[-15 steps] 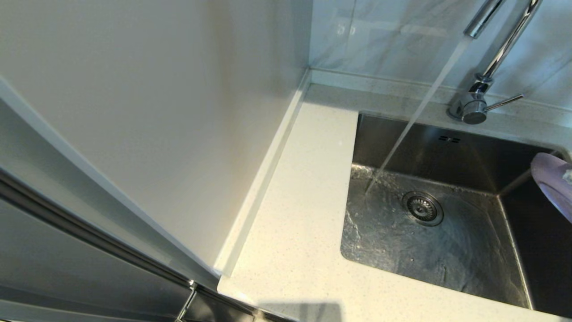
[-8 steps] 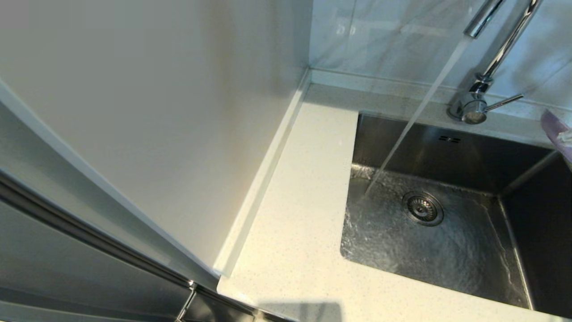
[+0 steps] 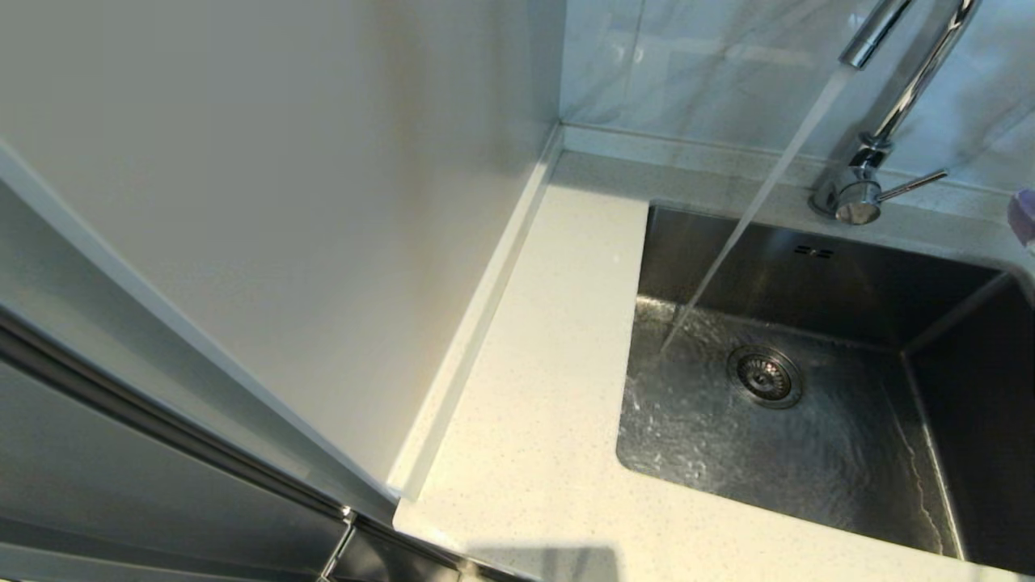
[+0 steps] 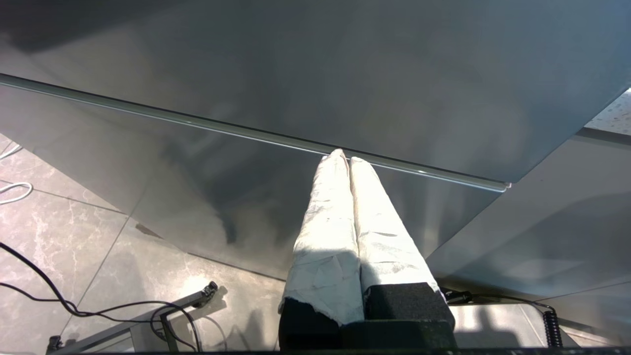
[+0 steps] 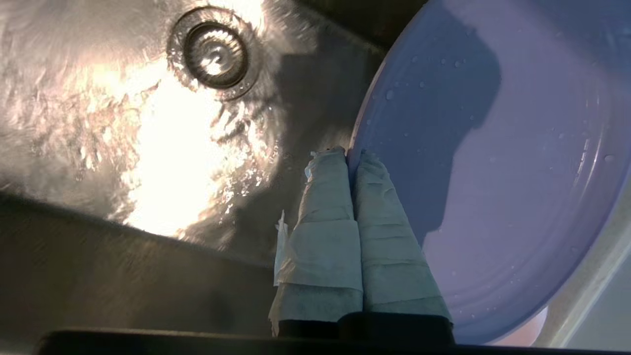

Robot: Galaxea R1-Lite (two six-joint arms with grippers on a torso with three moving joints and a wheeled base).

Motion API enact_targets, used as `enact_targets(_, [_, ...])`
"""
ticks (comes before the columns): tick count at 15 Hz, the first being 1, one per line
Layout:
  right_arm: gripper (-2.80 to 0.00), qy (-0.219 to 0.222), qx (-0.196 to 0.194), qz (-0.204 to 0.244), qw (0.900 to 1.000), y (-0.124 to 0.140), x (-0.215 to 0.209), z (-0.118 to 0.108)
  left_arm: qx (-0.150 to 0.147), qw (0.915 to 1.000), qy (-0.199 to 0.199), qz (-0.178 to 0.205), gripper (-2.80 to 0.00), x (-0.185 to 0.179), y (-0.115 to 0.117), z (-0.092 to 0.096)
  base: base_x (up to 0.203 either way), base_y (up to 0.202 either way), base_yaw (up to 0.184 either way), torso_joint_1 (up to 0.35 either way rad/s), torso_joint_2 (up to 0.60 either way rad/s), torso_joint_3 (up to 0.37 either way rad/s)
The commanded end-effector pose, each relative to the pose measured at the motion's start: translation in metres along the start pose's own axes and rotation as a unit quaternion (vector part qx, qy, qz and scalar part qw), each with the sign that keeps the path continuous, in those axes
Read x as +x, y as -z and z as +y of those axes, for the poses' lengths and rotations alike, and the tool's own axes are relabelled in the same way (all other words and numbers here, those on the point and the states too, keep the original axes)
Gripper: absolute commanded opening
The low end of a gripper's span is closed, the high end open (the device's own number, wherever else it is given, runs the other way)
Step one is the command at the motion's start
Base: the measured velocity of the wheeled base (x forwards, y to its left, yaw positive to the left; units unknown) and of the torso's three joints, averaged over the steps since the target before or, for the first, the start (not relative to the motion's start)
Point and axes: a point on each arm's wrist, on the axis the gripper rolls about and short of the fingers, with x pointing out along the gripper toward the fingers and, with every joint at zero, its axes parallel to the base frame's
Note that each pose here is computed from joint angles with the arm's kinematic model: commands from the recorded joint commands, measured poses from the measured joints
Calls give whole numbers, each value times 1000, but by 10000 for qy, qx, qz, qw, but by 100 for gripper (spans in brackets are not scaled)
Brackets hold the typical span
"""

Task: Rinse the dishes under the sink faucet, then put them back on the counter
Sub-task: Place the plate on the table

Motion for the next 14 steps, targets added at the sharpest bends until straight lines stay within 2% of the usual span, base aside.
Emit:
enact_targets(1, [-280, 172, -8, 96, 9998, -6, 33, -6, 0, 10000, 0, 2, -280, 0, 0, 0, 0, 0, 0, 0, 0, 0])
enact_targets(3, [-280, 376, -17, 24, 9993, -12, 56, -11, -2, 10000, 0, 2, -280, 0, 0, 0, 0, 0, 0, 0, 0, 0])
enact_targets(6, [-280, 557, -10, 141, 9983, -13, 81, -15, 0, 10000, 0, 2, -280, 0, 0, 0, 0, 0, 0, 0, 0, 0])
enact_targets(14, [-280, 1089, 80, 49, 9940, -16, 102, -30, 0, 10000, 0, 2, -280, 0, 0, 0, 0, 0, 0, 0, 0, 0])
